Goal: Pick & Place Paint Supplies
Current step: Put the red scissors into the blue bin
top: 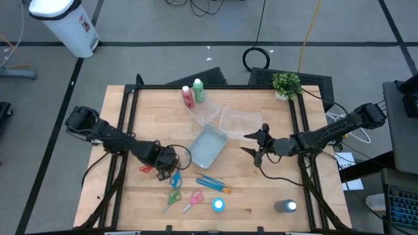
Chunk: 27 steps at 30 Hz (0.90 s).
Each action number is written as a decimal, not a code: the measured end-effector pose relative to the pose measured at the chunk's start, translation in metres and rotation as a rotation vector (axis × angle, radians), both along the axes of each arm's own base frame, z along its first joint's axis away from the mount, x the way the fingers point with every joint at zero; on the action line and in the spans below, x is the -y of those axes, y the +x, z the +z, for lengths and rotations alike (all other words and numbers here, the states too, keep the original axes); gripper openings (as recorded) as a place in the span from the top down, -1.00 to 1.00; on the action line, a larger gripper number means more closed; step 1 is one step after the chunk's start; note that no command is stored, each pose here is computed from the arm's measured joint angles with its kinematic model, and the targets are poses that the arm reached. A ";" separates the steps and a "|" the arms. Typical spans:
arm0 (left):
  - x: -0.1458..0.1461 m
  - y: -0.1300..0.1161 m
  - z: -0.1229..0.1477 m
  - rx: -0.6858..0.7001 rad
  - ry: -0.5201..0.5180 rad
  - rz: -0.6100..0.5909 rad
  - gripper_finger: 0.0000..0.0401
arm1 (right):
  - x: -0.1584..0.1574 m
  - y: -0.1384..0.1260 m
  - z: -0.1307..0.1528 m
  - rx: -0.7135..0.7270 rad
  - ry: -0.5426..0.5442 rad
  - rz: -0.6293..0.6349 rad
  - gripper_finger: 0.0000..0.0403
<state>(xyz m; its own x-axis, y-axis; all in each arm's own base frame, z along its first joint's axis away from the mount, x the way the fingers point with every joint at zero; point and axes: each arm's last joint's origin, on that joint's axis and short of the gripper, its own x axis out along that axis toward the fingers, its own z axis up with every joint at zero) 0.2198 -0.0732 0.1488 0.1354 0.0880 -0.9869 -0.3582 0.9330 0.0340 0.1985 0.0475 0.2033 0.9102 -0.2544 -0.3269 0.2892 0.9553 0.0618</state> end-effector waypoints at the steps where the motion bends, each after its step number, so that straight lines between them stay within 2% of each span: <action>1: 0.000 0.006 0.007 0.029 0.008 -0.006 0.98 | 0.000 0.000 0.000 0.000 0.000 0.000 -0.25; 13: 0.002 0.062 0.100 0.337 0.037 -0.130 0.99 | 0.000 0.000 0.000 0.002 0.010 -0.004 -0.25; 19: 0.004 0.078 0.149 0.525 0.142 -0.156 0.99 | 0.000 0.000 0.000 0.003 0.010 -0.004 -0.25; 23: 0.003 0.090 0.164 0.687 0.249 -0.156 0.99 | 0.000 0.000 0.000 0.003 0.010 -0.004 -0.25; 27: 0.002 0.102 0.161 0.849 0.271 -0.170 0.99 | 0.000 0.000 0.000 0.003 0.010 -0.004 -0.25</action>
<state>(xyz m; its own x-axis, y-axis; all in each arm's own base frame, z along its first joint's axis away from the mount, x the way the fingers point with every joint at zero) 0.3213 -0.0747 0.3098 0.8403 0.2149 -0.4977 -0.2210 0.9741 0.0474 0.1984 0.0475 0.2032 0.9101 -0.2544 -0.3271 0.2925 0.9536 0.0720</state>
